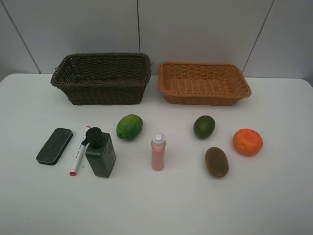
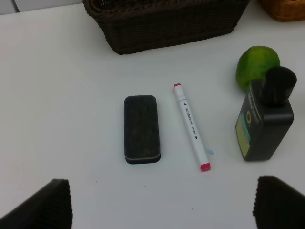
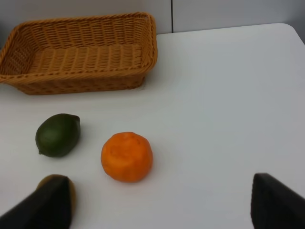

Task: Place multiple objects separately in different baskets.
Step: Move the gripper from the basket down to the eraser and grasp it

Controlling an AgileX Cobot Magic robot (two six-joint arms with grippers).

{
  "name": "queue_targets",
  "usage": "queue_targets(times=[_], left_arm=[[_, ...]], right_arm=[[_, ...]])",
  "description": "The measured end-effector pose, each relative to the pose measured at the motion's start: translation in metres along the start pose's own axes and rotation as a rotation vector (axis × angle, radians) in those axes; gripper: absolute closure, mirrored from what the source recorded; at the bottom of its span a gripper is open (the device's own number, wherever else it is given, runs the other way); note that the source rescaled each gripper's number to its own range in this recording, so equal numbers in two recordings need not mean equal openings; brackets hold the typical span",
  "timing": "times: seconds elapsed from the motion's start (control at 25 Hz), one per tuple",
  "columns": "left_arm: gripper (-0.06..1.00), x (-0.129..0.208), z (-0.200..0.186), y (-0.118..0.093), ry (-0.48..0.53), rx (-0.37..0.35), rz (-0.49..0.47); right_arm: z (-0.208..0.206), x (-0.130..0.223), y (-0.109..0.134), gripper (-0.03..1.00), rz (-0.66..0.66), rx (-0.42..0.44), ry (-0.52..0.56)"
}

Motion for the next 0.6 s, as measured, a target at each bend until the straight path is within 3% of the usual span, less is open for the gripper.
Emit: queue_targets(times=[0.6], left_arm=[[-0.05, 0.0000, 0.0000, 0.0000, 0.000, 0.000, 0.000]], right_arm=[[0.0000, 0.0000, 0.0000, 0.11, 0.000, 0.000, 0.000]])
Point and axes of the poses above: a point on each arm's last joint axis where the gripper is mounted, z pointing out along that axis toward the gripper, y along the wrist's bending axis when the last joint is at zero, x = y × z, the point moved 8 cm from there along z, pointing out along that axis toward the gripper, and after that the axes turned 5 degrees about z, right-handed, at the moved point
